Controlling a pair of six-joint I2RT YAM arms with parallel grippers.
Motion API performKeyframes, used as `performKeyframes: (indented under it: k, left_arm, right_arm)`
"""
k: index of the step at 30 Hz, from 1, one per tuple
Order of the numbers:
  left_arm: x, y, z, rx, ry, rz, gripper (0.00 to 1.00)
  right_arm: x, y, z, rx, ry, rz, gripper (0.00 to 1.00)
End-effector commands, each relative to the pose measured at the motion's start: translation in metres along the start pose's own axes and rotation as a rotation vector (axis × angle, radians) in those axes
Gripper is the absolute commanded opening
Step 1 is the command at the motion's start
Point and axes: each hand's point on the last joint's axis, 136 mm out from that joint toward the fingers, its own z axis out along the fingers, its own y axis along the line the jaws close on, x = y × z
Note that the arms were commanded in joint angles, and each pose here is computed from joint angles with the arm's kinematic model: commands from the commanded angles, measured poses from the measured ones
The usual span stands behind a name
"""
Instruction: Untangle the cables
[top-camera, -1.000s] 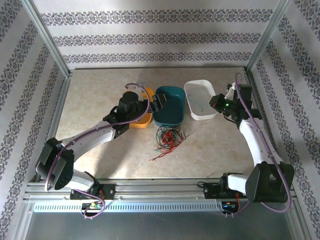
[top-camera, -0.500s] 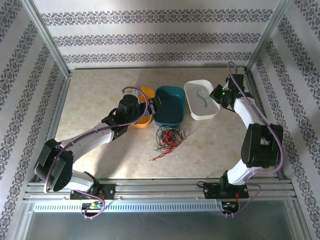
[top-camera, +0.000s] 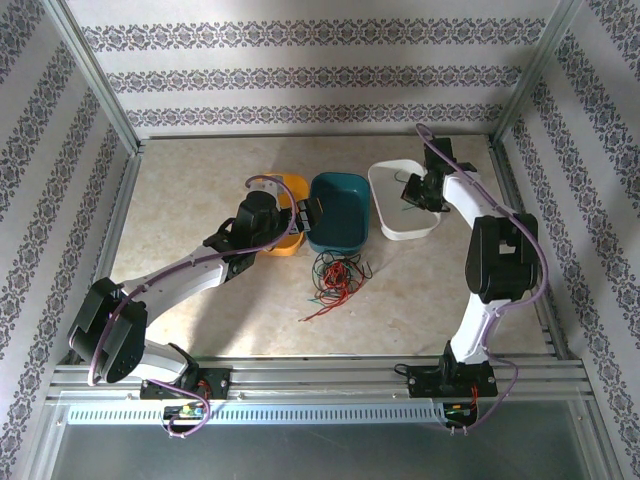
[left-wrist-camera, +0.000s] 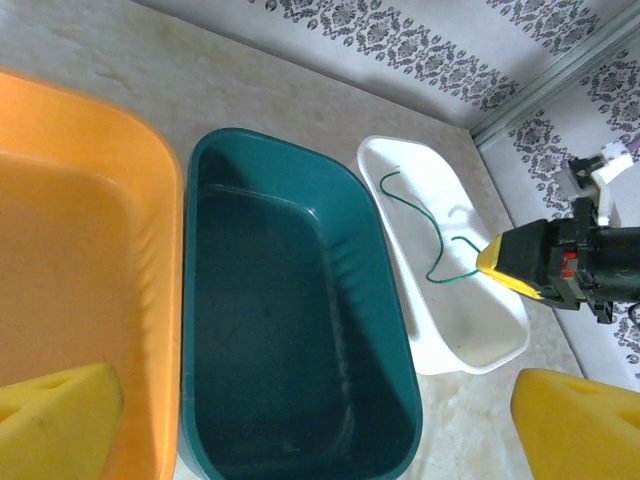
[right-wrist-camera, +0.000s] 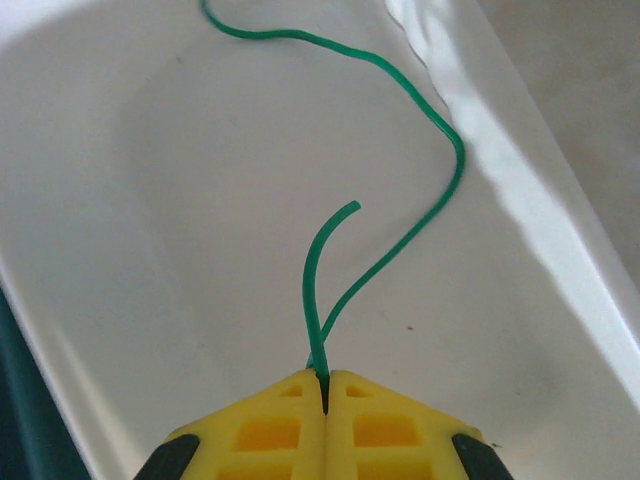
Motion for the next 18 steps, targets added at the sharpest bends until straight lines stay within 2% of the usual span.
performKeyframes:
  k: [1,6,10,13,18]
  left_arm:
    - [-0.001,0.002,0.001,-0.004,0.012,0.019,0.99]
    - [-0.003,-0.001,0.003,-0.004,0.018,0.027,0.99]
    - [-0.005,-0.002,0.003,-0.007,0.018,0.041,0.99]
    - [-0.004,-0.002,0.001,-0.012,0.026,0.061,0.99]
    - [-0.001,0.000,-0.001,-0.022,0.050,0.092,0.99]
  right_arm:
    - [0.005,-0.005,0.001,0.072,0.027,-0.046,0.00]
    - [0.008,0.002,0.003,0.064,0.047,-0.064,0.01]
    - [0.004,0.015,-0.009,0.032,0.020,-0.076,0.31]
    - [-0.003,0.021,-0.027,0.022,-0.034,-0.086,0.43]
    - [-0.015,0.025,-0.064,0.015,-0.130,-0.101,0.54]
